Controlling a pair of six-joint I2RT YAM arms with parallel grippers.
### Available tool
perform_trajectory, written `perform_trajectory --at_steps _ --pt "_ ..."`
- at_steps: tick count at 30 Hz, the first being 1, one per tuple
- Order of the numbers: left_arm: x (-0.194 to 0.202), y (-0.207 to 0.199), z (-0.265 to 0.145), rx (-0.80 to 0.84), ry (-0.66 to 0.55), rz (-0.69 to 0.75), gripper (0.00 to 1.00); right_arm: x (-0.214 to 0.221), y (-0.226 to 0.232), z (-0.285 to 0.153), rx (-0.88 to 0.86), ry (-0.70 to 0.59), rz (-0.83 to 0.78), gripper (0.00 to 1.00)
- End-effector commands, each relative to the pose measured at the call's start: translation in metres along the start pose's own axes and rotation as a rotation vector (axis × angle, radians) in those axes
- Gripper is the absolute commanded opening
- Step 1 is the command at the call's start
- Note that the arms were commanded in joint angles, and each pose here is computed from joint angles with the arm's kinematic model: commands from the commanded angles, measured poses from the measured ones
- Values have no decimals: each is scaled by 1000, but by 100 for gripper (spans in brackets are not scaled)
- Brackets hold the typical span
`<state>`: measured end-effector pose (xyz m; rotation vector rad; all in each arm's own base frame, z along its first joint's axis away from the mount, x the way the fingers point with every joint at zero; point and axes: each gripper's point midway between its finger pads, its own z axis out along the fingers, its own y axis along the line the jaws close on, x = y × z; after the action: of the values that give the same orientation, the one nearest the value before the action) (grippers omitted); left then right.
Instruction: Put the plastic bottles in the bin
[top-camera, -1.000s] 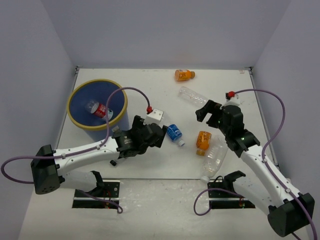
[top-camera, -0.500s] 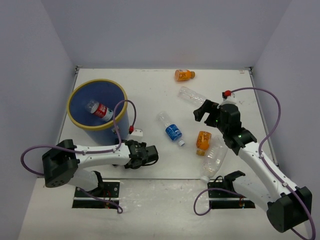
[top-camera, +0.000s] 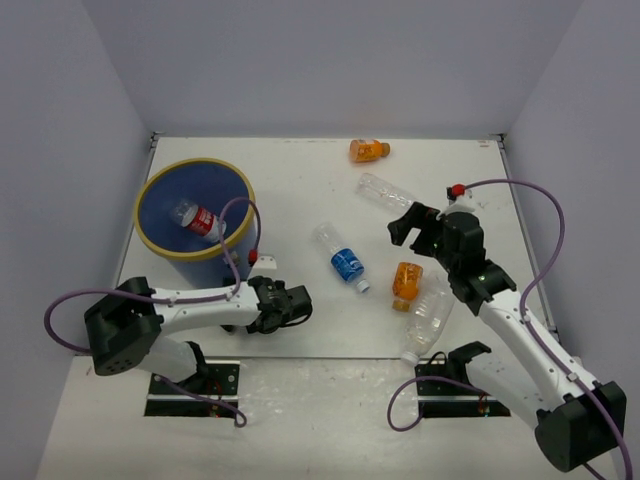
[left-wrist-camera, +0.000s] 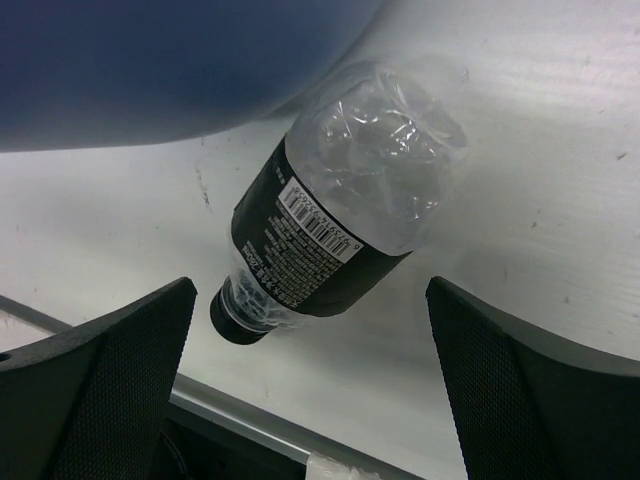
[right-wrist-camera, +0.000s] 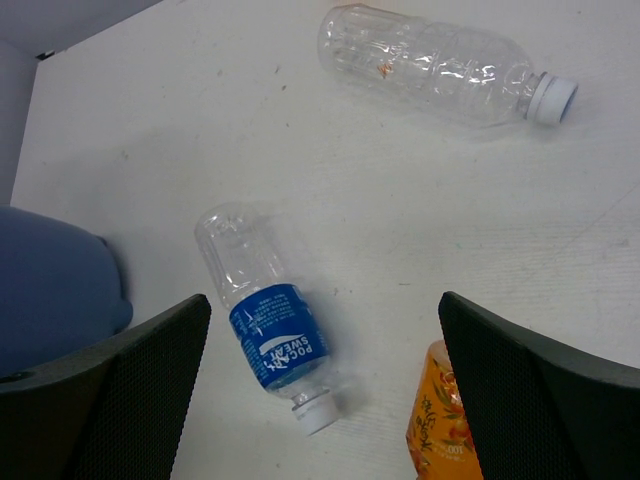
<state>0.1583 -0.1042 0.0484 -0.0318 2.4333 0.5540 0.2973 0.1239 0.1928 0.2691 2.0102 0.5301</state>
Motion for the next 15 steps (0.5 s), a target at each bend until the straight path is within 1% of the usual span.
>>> perform_trajectory --at_steps 1,5,7,9,11,15 --pt "9 -10 9 -36 33 -32 100 -10 8 -9 -54 -49 -9 99" --pt "19 -27 19 -35 69 8 100 -14 7 -16 -54 -78 -4 99" --pt "20 -27 20 -57 75 21 99 -15 8 -19 -61 -87 -1 99" --pt "19 -28 20 -58 68 28 94 -16 8 -21 -65 -96 0 99" --pt "18 -31 20 -36 65 30 84 -16 6 -22 -58 -100 1 99" --pt "19 -39 24 7 55 31 71 -18 3 -25 -41 -111 6 99"
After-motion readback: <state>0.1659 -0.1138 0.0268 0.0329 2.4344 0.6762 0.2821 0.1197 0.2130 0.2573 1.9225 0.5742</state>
